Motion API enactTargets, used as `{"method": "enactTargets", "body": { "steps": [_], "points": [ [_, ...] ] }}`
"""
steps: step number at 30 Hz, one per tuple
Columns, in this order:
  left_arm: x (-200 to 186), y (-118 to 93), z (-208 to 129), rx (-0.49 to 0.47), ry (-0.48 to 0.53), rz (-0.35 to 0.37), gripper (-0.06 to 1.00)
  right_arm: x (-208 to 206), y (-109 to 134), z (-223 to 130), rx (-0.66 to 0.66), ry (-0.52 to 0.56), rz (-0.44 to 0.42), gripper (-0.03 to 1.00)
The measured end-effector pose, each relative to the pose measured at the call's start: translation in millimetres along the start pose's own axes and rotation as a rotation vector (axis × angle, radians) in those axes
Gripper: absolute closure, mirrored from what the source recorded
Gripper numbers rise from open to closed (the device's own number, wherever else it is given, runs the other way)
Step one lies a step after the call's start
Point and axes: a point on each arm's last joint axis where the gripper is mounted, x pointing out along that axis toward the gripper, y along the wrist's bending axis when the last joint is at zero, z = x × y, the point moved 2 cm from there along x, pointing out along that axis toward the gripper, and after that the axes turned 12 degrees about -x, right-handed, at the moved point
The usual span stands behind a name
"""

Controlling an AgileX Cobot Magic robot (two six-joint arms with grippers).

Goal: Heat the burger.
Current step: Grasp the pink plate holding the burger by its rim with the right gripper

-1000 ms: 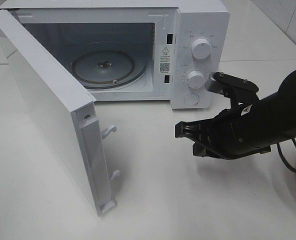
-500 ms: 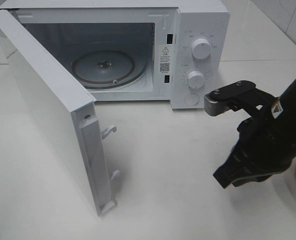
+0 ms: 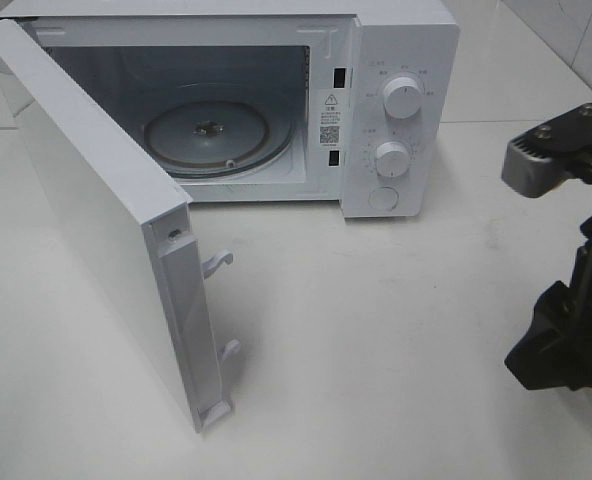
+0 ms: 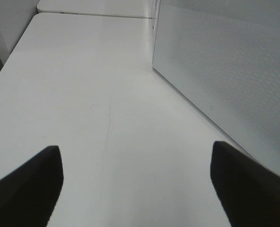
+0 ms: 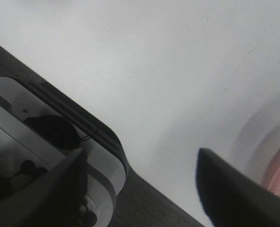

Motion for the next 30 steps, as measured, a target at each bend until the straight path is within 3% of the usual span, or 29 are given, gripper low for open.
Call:
{"method": "enactTargets", "body": {
  "steps": [1, 3, 8, 12, 22, 30],
  "points": [
    [0, 0, 0, 0.000, 0.000, 0.000, 0.17, 0, 0, 0, 0.000, 0.000, 0.000, 0.32],
    [0, 0, 0, 0.000, 0.000, 0.000, 0.17, -13, 3, -7, -0.006, -0.033, -0.006, 0.11],
    [0, 0, 0, 0.000, 0.000, 0.000, 0.17, -29, 8, -21, -0.016, -0.056, -0.008, -0.01],
    [0, 0, 0, 0.000, 0.000, 0.000, 0.17, -39, 11, -30, -0.023, -0.078, -0.014, -0.01],
    [0, 0, 0, 0.000, 0.000, 0.000, 0.17, -71, 12, -67, -0.025, -0.164, -0.123, 0.01],
    [0, 0, 0, 0.000, 0.000, 0.000, 0.17, -65, 16, -91, -0.015, -0.170, -0.134, 0.06]
  ]
}}
